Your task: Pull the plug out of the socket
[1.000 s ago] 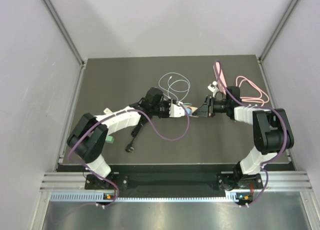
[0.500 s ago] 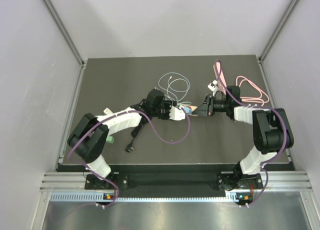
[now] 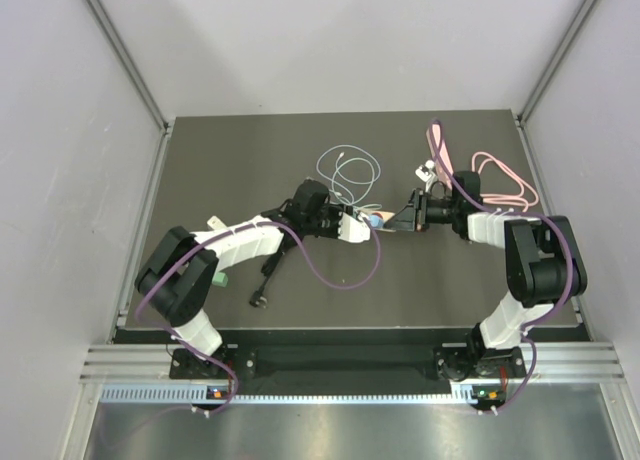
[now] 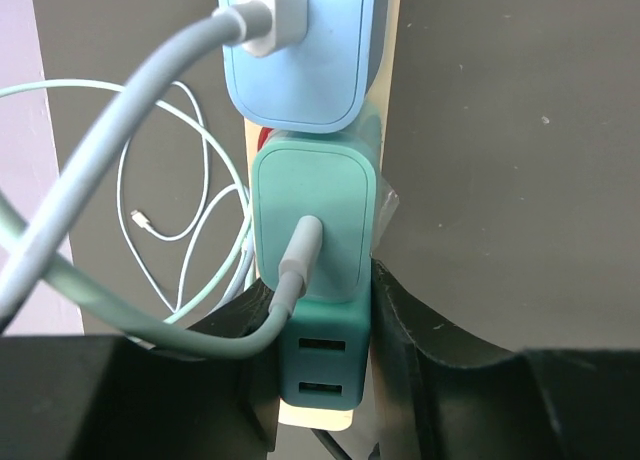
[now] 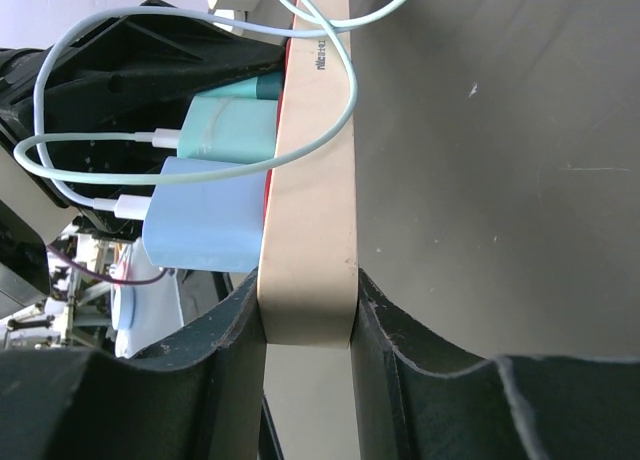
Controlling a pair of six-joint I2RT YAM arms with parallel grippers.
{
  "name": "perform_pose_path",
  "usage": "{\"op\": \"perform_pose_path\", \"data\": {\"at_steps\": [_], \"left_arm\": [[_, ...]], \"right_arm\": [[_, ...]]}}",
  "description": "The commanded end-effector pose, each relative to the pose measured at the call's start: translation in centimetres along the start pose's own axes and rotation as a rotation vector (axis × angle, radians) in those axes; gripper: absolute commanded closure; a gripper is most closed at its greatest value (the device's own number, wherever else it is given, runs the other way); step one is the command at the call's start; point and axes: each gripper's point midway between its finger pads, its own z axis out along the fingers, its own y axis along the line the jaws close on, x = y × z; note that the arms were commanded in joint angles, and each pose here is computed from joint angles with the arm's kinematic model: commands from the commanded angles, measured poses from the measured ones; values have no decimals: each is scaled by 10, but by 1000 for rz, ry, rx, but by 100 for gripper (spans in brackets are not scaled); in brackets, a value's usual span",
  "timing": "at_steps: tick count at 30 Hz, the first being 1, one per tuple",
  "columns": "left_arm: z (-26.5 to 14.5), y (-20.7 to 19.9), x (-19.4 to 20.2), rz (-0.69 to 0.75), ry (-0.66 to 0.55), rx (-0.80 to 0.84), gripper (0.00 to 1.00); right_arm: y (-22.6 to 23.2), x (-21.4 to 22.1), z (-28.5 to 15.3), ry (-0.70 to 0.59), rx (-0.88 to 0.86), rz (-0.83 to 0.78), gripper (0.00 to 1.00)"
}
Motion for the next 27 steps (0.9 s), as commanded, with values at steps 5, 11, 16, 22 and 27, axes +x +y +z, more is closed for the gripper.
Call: {"op": "perform_pose_path", "data": {"at_steps": [5, 11, 16, 22, 27], "left_arm": [[-6, 2, -2, -30, 20, 0, 100], [-7, 8, -12, -100, -11, -6, 100], [-5, 12, -19, -183, -27, -12, 100], [-2, 14, -18, -265, -19, -17, 100], [-3, 18, -19, -307, -21, -43, 100]], "right_arm": [[29, -15, -1, 4, -123, -103, 98], [29, -17, -3, -2, -119, -113, 78], [30, -18, -3, -3, -118, -117, 55], [31, -19, -4, -4, -119, -123, 41], [33, -23, -7, -16, -117, -137, 33]]}}
